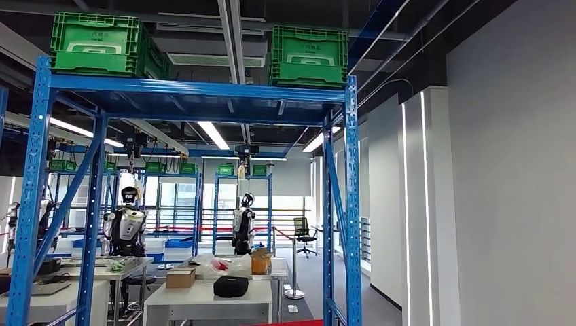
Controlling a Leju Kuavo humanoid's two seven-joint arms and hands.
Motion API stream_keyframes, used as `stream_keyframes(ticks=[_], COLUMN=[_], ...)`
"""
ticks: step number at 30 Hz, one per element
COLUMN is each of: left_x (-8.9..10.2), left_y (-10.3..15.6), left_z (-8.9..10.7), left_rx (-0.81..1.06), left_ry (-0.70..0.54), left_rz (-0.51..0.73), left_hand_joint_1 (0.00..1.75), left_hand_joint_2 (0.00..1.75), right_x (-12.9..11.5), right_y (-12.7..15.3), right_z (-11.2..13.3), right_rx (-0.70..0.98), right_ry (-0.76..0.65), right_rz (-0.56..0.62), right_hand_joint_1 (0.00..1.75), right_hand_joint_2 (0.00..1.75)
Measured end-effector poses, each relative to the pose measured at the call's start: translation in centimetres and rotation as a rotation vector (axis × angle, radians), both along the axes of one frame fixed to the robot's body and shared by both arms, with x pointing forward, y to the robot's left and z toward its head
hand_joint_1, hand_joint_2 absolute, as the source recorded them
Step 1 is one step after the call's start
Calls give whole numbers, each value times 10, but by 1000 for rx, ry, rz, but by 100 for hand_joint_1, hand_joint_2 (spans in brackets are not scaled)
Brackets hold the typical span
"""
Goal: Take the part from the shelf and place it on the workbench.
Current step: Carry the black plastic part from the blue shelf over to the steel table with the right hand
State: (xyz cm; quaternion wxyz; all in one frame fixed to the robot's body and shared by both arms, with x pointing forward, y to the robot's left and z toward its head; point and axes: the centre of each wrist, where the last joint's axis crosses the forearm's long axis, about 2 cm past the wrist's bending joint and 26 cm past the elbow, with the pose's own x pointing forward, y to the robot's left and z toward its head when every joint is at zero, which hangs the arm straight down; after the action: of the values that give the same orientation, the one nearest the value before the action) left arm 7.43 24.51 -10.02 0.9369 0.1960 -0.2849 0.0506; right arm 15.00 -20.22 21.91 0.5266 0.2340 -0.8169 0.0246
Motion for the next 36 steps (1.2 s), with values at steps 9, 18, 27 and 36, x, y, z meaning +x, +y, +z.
stream_keyframes(ticks=[9,18,27,36], left_x=[-2,-4,-6,-8], left_y=[2,3,-2,-1], left_z=[-1,-1,-1,-1], left_rx=[4,5,-11,-9], left_ry=[5,10,21,24], left_rz=[11,17,24,25], left_hand_joint_1=[0,0,0,0], left_hand_joint_2=[175,175,175,175], right_x=[0,0,1,1], right_y=[0,0,0,1], right_z=[0,1,2,2], right_rx=[-17,-38,-57,-70], right_ry=[-10,-17,-15,-15], right_rz=[-8,-19,-11,-2], right_hand_joint_1=[175,175,175,175], right_hand_joint_2=[175,175,175,175])
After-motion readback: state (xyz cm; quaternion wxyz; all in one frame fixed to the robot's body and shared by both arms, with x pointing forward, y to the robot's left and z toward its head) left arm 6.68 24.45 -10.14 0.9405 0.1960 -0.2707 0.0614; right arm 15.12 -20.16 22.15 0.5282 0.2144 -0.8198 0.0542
